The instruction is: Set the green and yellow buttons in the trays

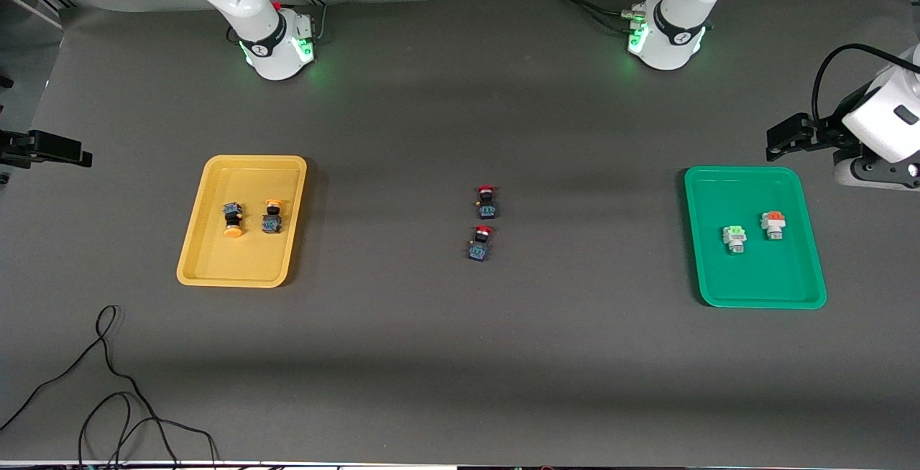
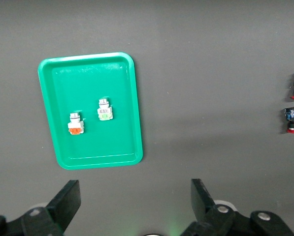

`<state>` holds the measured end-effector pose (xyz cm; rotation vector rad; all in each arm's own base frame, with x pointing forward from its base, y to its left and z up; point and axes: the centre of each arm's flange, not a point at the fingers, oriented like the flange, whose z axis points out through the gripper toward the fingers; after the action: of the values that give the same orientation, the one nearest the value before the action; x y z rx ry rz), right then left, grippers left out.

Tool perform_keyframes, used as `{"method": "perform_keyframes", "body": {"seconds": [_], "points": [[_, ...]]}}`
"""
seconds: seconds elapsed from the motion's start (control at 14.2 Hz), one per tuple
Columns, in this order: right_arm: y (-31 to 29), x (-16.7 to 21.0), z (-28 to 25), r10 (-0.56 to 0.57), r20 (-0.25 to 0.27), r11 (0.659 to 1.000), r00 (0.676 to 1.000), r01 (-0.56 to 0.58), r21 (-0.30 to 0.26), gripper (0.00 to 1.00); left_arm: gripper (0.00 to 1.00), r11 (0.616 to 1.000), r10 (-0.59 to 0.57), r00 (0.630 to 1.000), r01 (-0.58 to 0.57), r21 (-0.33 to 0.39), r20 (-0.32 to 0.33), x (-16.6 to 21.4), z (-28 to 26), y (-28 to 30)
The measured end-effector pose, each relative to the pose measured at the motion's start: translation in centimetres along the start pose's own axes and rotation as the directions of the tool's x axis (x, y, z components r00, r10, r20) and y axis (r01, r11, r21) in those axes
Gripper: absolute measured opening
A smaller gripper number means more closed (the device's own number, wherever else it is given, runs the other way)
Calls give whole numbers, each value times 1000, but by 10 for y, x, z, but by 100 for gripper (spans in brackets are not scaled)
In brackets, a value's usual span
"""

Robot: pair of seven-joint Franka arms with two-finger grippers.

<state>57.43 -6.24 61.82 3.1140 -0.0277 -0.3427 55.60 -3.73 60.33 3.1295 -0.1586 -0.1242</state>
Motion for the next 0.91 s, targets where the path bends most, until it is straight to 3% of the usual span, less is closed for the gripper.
{"method": "perform_keyframes", "body": {"seconds": [0.35,0.63,0.91], "points": [[6,-3,2,12,-6,1000,1000,-12,-1,100,100,1000,0,1000,0,0,0,0,0,0],[-12,-31,3,-17,-100,1000,995,15,-17,100,100,1000,0,1000,0,0,0,0,0,0],[-46,-59,-12,-24,-143,999,989,21,-26,100,100,1000,0,1000,0,0,0,0,0,0]]}}
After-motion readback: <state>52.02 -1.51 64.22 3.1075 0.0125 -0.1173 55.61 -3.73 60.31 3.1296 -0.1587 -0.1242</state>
